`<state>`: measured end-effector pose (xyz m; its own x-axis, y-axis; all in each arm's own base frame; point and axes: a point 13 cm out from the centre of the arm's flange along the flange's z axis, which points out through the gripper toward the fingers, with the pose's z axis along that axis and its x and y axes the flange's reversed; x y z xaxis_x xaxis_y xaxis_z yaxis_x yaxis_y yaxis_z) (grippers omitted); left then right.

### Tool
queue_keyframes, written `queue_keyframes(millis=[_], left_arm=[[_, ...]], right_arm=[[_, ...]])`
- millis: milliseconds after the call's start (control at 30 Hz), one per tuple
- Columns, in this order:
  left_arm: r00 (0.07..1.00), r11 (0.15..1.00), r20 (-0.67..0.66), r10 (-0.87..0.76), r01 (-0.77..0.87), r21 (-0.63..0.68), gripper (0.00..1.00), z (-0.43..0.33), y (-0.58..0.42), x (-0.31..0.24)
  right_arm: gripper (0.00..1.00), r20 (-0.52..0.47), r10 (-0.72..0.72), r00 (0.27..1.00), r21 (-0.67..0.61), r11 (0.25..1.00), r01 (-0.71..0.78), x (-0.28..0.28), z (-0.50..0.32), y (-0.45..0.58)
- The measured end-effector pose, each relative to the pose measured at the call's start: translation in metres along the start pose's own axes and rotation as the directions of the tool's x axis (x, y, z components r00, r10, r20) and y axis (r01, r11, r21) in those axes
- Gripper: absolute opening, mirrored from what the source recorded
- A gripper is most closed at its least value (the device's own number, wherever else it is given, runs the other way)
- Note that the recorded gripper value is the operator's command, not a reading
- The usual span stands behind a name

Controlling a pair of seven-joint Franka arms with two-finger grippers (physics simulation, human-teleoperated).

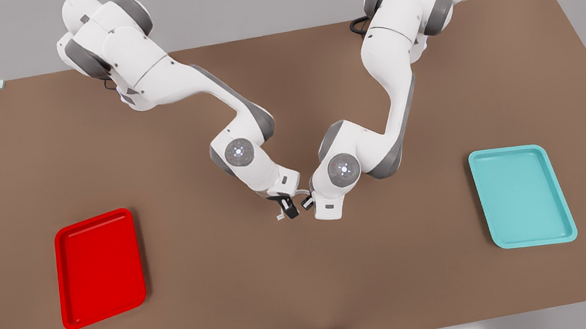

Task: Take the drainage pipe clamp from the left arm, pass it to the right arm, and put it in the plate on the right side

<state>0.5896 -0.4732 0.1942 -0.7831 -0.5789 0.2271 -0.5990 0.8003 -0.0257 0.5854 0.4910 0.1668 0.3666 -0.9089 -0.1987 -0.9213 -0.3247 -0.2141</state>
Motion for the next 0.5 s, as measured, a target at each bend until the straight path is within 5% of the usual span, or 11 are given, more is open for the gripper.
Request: queue_keyframes(millis=[433, 500], left_arm=[[0.999, 0.999, -0.002, -0.053, 0.053, -0.004, 0.21, 0.002, 0.000, 0.000], [0.998, 0.998, -0.001, -0.059, 0.059, -0.002, 0.21, 0.001, -0.001, 0.000]], right_arm=[[0.95, -0.004, -0.029, 1.000, 0.027, 0.999, 0.029, 0.021, -0.001, -0.012], [0.88, -0.003, -0.035, 0.999, 0.026, 0.999, 0.035, 0.020, 0.001, -0.011]])
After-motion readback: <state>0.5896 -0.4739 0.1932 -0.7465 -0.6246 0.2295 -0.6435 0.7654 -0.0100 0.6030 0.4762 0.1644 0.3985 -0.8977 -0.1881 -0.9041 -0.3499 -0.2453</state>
